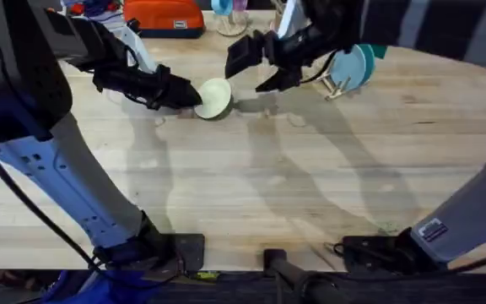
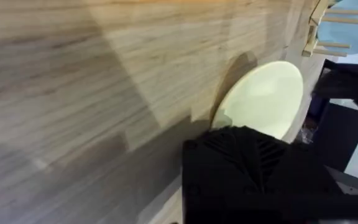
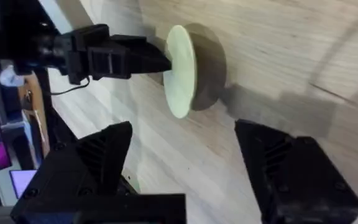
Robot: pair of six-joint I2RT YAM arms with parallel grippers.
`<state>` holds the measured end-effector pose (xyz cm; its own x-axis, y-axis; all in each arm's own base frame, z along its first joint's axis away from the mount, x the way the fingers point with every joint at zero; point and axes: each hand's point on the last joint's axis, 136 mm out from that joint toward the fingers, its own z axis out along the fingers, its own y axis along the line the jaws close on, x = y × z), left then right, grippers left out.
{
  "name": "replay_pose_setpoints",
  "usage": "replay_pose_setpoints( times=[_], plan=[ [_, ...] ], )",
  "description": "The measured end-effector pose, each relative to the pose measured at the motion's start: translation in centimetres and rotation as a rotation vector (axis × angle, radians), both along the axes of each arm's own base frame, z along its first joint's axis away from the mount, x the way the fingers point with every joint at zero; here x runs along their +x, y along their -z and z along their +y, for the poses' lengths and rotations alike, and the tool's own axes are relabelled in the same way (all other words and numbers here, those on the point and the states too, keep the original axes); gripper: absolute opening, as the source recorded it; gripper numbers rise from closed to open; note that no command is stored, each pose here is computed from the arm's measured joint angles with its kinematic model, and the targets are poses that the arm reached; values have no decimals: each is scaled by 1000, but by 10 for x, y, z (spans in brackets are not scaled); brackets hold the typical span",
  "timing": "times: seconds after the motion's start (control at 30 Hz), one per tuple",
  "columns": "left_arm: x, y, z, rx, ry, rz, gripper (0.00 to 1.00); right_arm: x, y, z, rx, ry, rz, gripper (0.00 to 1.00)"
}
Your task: Pick up the plates from the table one by one and place each into a slot on the dish rack.
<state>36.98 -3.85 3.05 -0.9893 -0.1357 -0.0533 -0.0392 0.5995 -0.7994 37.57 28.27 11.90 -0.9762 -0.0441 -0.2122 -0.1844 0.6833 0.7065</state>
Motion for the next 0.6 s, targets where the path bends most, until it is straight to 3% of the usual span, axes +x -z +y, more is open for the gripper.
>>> replay_pose_setpoints(
  times=[0.6],
  plan=[
    [0,0,0,0,0,0,41,3,47,56,38,30,67,994]
  ],
)
